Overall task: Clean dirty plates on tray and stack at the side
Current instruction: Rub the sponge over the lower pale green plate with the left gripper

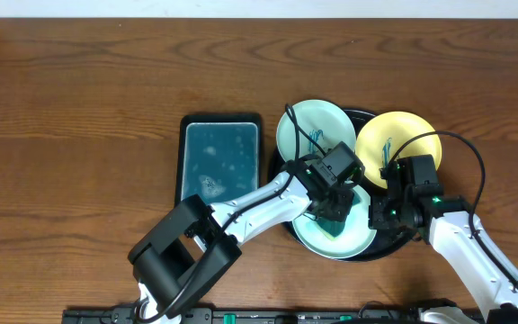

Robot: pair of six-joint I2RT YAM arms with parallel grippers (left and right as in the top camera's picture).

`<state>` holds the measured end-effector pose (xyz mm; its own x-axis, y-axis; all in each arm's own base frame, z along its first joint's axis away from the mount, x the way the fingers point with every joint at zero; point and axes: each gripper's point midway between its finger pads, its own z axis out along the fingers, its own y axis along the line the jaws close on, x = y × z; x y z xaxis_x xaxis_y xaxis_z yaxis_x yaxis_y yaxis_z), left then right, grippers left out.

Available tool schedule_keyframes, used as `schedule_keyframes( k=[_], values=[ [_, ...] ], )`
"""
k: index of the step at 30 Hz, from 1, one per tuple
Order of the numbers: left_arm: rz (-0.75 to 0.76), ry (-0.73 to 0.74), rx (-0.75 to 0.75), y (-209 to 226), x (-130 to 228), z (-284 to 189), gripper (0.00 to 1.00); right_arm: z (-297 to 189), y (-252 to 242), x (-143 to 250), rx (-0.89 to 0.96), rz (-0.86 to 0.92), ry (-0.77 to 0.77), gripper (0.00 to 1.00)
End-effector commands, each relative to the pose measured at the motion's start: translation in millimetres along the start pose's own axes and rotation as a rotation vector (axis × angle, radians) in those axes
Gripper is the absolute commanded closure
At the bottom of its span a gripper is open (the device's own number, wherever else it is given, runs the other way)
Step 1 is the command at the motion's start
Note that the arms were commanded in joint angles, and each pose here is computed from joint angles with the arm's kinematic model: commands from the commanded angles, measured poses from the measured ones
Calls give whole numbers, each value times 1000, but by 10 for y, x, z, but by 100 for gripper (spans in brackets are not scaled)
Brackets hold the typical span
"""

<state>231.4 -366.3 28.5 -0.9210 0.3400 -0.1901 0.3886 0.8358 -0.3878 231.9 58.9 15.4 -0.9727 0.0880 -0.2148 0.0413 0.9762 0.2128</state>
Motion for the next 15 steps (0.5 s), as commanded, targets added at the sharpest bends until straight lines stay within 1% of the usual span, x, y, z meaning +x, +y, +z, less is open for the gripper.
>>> schedule_keyframes(
  k=[1, 5, 10, 15],
  values=[
    [-46, -53, -208, 429, -79, 78, 93, 21, -4, 35, 2, 5, 9, 99],
    [-130, -121, -343, 749, -190, -20, 92, 21, -4, 34, 2, 5, 9, 99],
    [-262, -138, -366, 934, -234, -78, 93, 21, -4, 34, 2, 5, 9, 99],
    [-365, -112, -378, 972, -127, -86, 92, 21, -4, 34, 2, 5, 9, 99]
  ],
)
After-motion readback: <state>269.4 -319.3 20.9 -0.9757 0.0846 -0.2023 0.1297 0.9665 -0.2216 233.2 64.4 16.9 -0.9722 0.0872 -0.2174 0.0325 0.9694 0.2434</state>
